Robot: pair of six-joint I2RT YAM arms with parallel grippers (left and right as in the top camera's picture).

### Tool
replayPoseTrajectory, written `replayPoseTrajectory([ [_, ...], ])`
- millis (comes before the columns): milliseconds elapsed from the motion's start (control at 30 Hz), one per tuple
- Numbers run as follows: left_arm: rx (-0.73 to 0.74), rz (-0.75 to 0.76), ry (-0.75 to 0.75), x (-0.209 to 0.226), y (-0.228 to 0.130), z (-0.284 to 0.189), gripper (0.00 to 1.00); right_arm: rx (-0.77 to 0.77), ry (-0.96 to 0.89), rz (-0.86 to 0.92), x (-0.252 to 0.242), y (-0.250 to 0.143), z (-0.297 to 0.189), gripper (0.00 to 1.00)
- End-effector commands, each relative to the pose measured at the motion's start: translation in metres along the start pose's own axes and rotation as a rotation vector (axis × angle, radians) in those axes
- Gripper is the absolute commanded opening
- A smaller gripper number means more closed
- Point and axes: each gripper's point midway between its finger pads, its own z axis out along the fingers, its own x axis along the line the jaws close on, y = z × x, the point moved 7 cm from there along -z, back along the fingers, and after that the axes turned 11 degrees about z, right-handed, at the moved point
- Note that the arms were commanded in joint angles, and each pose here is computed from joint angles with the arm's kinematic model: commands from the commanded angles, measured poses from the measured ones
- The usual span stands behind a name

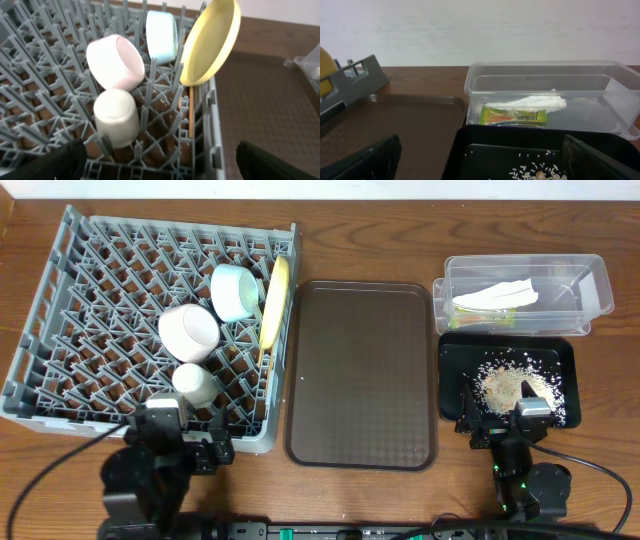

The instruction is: Sort waste into correct bins and load items into the dishwasher

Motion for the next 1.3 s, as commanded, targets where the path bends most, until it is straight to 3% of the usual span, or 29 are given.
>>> replayPoseTrajectory([
  [0,-0.037,0.002,0.013,0.001,-0.026,0.019,0.98,0.003,0.013,-0.006,0.002,-0.001,0.000,0.99],
  [467,-0.470,-0.015,0.069,0.008,-0.039,0.071,0.98,0.003,0.013,-0.006,0.002,-0.001,0.000,0.99],
  [733,-0.353,-0.027,0.077,0.009,-0.059,0.081,0.98,0.003,0.013,-0.006,0.002,-0.001,0.000,0.99],
  [1267,-0.354,-0.027,0.077,0.009,-0.059,0.081,0.98,0.003,0.013,-0.006,0.002,-0.001,0.000,0.99],
])
